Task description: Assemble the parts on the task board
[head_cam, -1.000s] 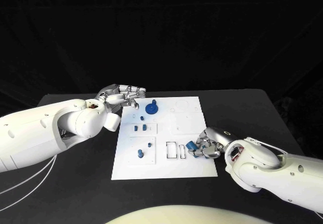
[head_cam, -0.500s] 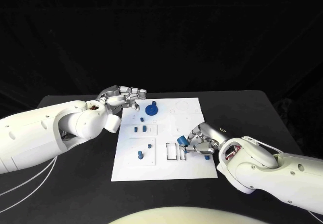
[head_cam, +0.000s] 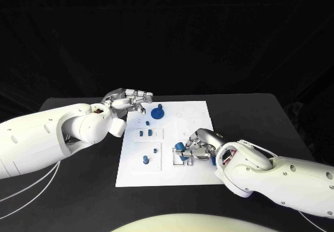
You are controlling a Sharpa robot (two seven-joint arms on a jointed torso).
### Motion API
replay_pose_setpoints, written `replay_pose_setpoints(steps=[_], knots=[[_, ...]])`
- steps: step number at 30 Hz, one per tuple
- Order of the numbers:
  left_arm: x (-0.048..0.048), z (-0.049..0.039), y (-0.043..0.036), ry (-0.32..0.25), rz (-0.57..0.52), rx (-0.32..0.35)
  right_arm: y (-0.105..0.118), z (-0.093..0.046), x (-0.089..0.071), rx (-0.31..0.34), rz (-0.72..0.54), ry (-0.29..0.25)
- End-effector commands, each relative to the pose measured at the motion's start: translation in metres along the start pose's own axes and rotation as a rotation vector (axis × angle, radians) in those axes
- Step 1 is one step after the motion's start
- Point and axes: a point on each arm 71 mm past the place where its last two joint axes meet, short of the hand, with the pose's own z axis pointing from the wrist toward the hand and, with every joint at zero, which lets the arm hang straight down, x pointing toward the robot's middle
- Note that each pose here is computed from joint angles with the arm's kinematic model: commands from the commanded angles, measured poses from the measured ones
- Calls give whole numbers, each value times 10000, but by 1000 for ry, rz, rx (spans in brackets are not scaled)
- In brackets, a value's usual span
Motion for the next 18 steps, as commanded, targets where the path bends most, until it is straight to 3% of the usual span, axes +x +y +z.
replay_pose_setpoints(steps=[1, 18], knots=[[36, 2, -7, 24, -8, 2, 7, 20, 40, -1, -13, 39], [33, -4, -6, 26, -8, -2, -23, 81, 67, 19, -40, 63]])
